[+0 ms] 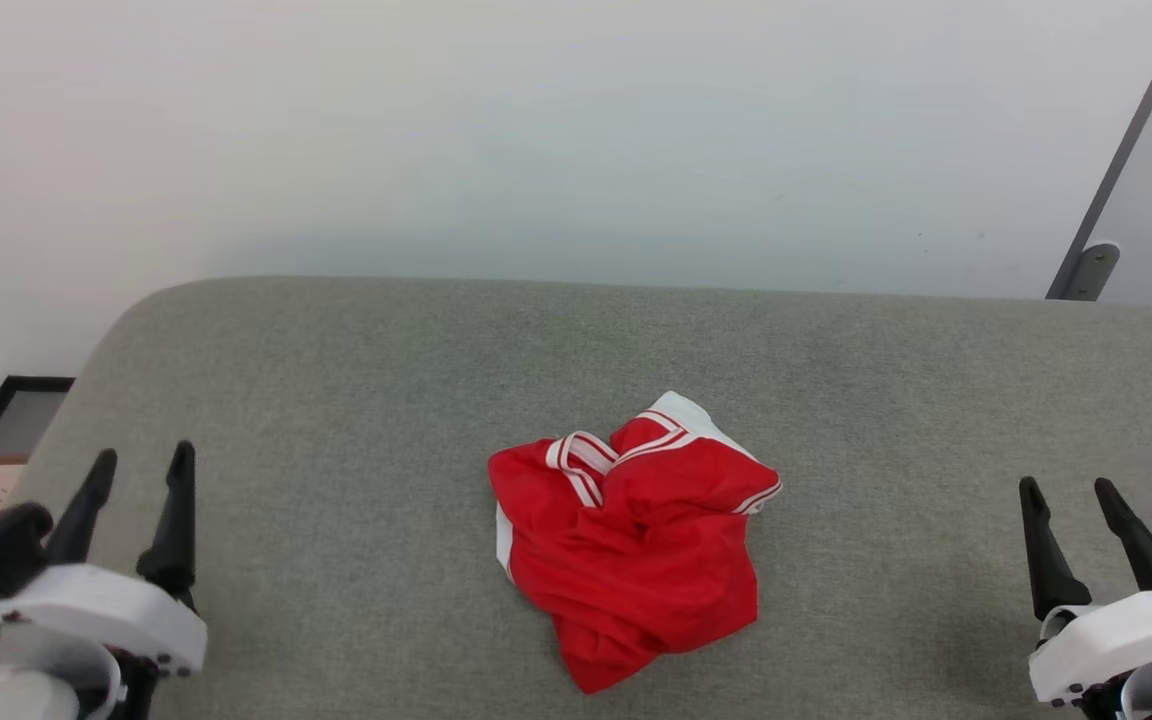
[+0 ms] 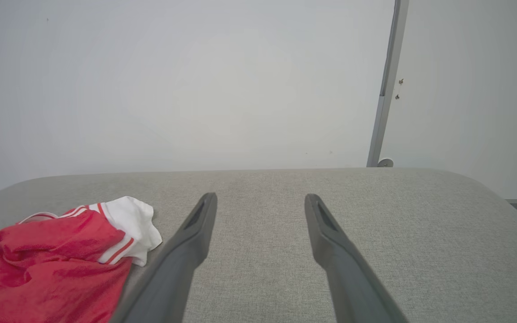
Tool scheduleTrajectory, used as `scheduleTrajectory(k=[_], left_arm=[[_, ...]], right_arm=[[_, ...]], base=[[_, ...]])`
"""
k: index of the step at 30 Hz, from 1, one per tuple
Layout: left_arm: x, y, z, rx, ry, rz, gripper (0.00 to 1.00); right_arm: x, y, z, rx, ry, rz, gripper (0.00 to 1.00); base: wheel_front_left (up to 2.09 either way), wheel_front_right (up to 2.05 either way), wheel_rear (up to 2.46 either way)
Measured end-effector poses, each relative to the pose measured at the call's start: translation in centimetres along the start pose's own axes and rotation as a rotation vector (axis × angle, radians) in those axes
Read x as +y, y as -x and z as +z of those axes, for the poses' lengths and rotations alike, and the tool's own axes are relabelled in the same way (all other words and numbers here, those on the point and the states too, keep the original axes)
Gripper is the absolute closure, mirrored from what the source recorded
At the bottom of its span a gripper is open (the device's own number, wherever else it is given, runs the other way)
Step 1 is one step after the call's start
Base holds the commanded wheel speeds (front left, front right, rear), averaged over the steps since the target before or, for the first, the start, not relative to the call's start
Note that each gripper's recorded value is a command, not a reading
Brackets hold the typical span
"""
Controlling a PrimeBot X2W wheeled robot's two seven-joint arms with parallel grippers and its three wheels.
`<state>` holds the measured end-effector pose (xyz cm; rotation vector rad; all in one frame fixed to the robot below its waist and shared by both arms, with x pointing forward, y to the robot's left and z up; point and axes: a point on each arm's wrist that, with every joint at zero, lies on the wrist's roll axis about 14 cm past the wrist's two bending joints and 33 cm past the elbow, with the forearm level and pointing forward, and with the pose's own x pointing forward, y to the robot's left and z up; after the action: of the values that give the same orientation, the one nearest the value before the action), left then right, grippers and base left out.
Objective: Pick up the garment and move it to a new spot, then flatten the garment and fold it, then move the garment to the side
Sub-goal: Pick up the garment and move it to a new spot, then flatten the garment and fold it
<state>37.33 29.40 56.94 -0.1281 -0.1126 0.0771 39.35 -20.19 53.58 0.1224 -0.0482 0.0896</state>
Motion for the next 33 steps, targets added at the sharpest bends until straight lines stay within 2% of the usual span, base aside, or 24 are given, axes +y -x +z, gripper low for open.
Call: scheduleTrajectory(k=[21,33], left_arm=[[1.0,1.6,-1.3,0.002,0.037,0.018,0.0],[1.0,1.9,-1.8,0.007,0.031,0.027,0.0]], right_arm=[[1.3,-0.7,-1.1,0.035,-0.01,0.034,0.0],[6.5,-5.8,-2.1,0.123,-0.012,0.195,0.0]], base=[[0.0,0.0,0.0],[0.0,0.0,0.0]])
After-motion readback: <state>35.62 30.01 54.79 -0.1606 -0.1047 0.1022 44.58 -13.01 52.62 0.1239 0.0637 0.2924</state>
